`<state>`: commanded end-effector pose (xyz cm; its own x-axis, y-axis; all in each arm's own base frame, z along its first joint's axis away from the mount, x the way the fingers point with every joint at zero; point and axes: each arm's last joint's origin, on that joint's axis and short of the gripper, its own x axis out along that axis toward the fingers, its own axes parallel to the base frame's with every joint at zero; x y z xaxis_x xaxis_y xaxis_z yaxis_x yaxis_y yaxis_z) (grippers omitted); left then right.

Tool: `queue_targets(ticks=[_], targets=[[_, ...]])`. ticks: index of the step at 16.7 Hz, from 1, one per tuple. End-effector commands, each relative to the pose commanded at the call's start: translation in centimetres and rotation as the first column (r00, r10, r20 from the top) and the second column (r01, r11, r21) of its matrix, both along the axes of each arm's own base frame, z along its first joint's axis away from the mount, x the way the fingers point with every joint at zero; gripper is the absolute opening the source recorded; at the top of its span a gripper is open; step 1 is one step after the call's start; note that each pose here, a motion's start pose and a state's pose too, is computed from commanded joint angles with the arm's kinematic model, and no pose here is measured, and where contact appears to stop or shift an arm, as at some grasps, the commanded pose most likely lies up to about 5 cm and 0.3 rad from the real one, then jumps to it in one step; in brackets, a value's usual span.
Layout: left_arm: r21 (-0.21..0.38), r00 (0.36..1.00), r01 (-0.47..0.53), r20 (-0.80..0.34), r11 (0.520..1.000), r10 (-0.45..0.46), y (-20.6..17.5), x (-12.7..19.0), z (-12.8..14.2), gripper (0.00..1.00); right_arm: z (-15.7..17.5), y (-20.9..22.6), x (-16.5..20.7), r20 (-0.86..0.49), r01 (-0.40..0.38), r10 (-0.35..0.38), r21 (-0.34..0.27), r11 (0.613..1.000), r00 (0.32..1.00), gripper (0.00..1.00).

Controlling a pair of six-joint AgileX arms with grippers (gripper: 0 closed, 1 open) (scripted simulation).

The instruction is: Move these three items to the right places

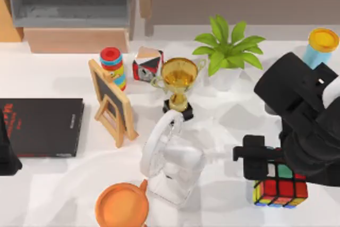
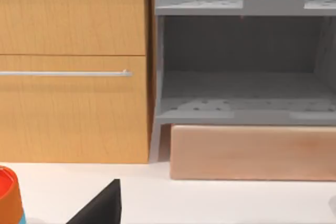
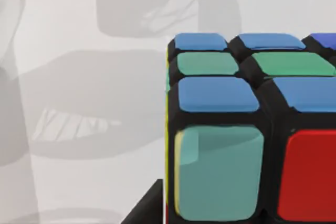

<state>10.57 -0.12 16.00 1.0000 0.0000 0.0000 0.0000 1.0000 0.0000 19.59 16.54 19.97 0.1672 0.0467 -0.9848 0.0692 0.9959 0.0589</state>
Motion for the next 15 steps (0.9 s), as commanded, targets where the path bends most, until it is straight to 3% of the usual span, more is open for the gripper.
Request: queue_targets(ticks=[2, 4, 7, 9, 12, 15], targets=[[0.0, 1.0, 0.0, 0.0, 1.0, 0.0, 0.0, 0.0, 0.0, 1.0, 1.8, 1.5, 2.6, 0.175, -0.061, 0.055, 0.028, 0.998, 0.983, 0.0], [0.0, 1.0, 0.0, 0.0, 1.0, 0.0, 0.0, 0.0, 0.0, 1.0, 4.2, 3.0, 5.5, 0.387, -0.119, 0.095, 0.038, 0.992, 0.917, 0.0], [0.0, 1.0, 0.0, 0.0, 1.0, 0.0, 0.0, 0.0, 0.0, 1.0, 8.8, 5.0, 9.9, 0.695, -0.156, 0.106, 0.008, 0.988, 0.711, 0.0], [0.0, 1.0, 0.0, 0.0, 1.0, 0.0, 0.0, 0.0, 0.0, 1.0, 12.3, 5.7, 12.2, 0.841, -0.132, 0.092, -0.025, 0.991, 0.533, 0.0], [0.0, 1.0, 0.0, 0.0, 1.0, 0.0, 0.0, 0.0, 0.0, 1.0, 16.9, 5.7, 14.3, 0.951, -0.042, 0.072, -0.062, 0.997, 0.3, 0.0], [0.0, 1.0, 0.0, 0.0, 1.0, 0.0, 0.0, 0.0, 0.0, 1.0, 19.4, 5.3, 15.3, 0.981, 0.041, 0.068, -0.076, 0.996, 0.179, 0.0]])
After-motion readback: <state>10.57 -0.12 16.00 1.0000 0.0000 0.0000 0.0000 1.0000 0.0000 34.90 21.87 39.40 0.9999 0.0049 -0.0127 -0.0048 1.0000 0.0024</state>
